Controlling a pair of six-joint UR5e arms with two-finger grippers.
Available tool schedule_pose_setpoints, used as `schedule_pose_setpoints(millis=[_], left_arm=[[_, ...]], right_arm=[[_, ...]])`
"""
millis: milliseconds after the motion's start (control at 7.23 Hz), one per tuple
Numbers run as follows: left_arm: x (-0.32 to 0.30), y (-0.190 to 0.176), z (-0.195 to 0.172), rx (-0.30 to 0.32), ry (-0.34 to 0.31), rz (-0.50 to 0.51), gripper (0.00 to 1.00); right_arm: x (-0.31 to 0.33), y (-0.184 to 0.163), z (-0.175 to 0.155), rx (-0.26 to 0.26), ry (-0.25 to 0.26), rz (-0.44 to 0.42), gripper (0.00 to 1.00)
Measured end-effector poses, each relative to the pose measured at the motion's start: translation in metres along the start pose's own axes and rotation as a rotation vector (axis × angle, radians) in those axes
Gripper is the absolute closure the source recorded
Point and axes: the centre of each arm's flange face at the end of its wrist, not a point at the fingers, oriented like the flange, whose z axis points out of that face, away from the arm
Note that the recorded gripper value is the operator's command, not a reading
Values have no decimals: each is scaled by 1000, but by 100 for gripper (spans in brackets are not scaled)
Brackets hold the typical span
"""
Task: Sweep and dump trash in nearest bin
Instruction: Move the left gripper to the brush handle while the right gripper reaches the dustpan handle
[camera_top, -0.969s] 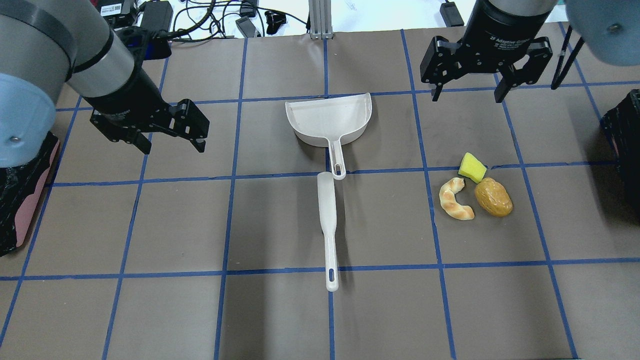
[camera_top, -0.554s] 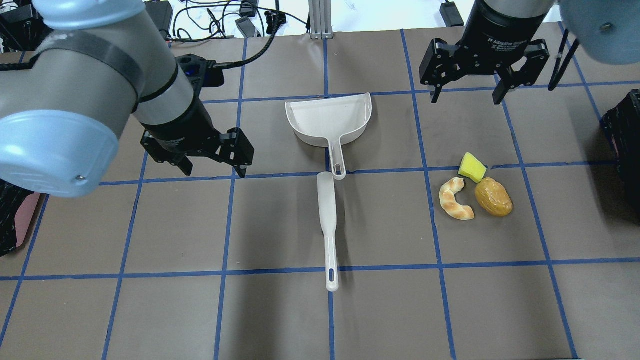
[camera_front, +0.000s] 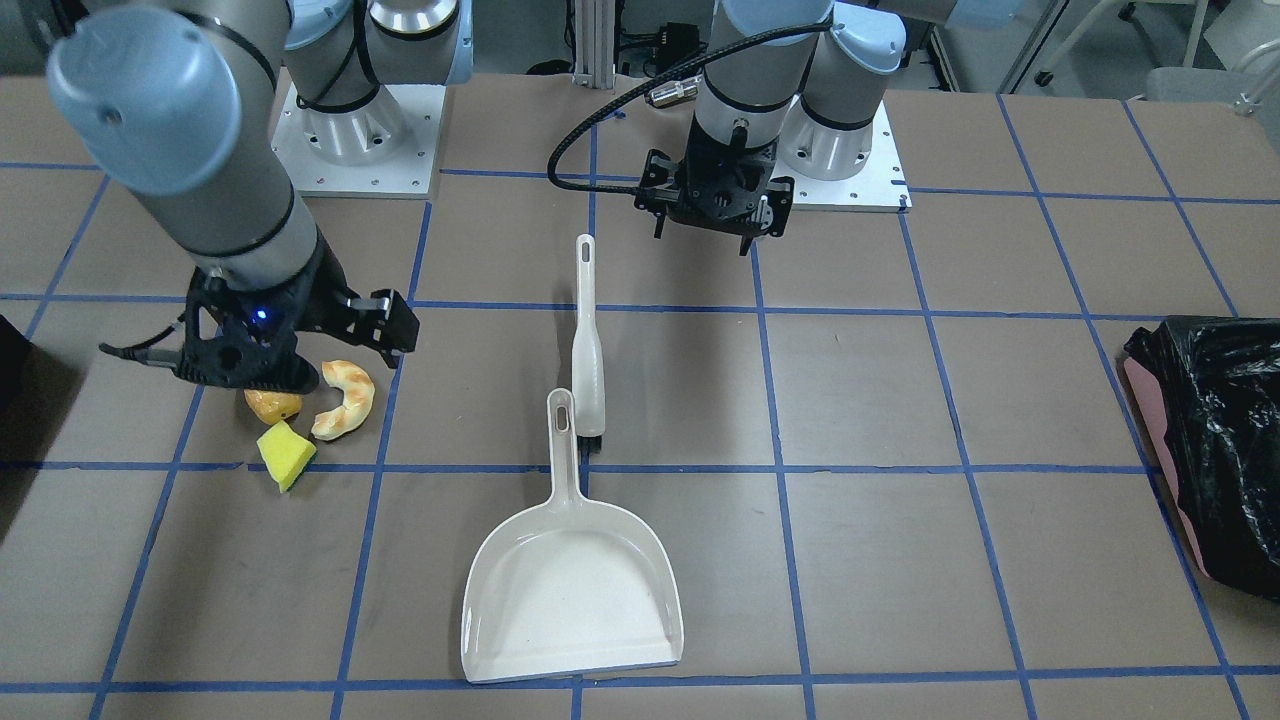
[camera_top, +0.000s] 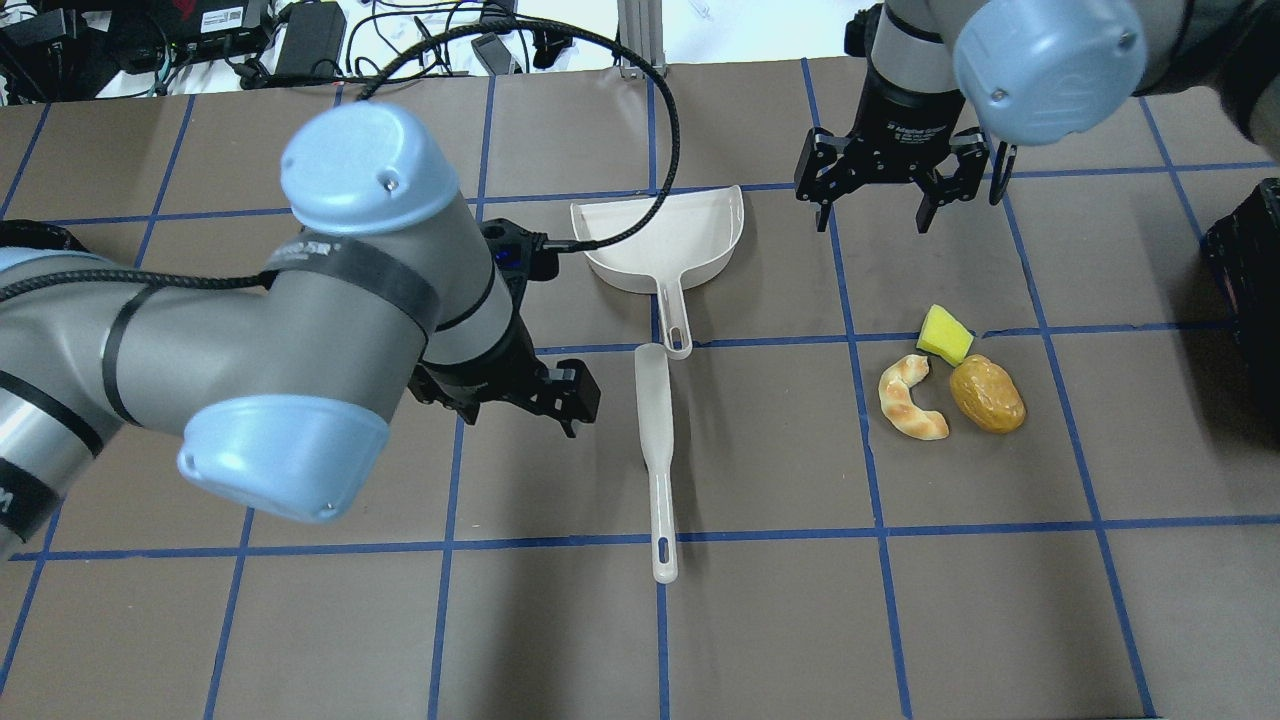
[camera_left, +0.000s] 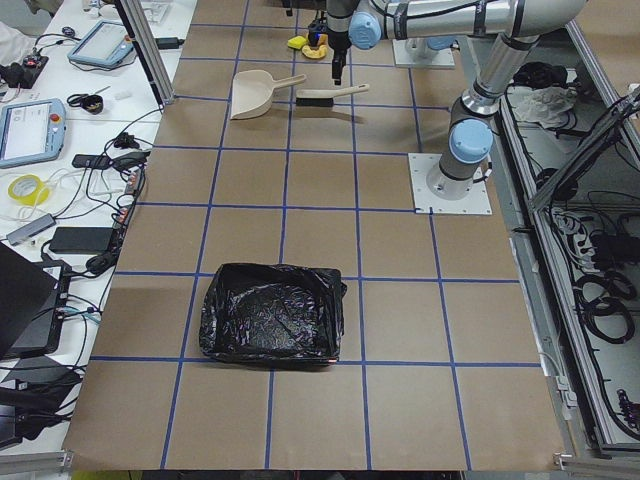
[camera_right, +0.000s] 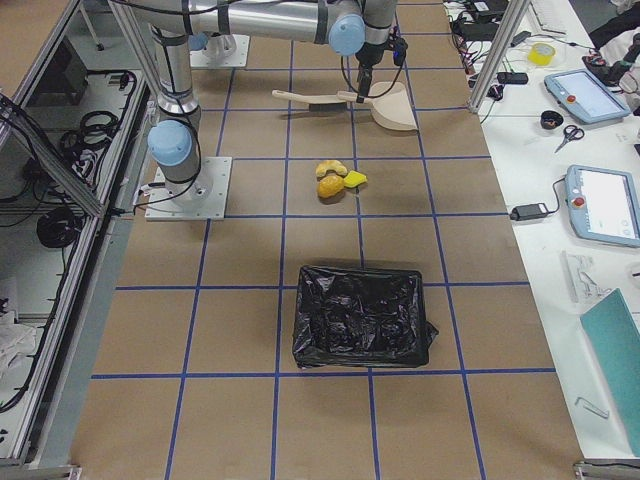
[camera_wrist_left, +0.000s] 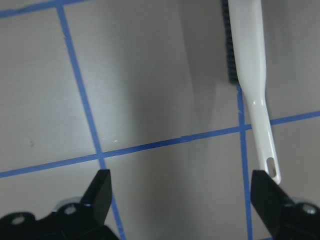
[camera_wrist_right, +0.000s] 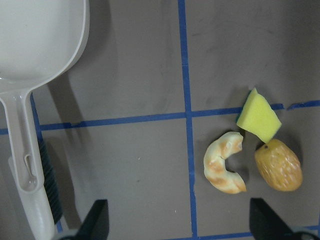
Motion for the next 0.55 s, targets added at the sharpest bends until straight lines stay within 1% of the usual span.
schedule_pose_setpoints(millis=[277, 415, 554], left_arm=[[33, 21, 36, -1, 12, -11, 0], [48, 31, 51, -5, 11, -20, 0], [59, 38, 64, -16, 8, -35, 0]], right_arm=[[-34, -25, 38, -20, -56, -15, 0], [-62, -33, 54, -34, -67, -19, 1], [-91, -40, 70, -48, -67, -28, 3]])
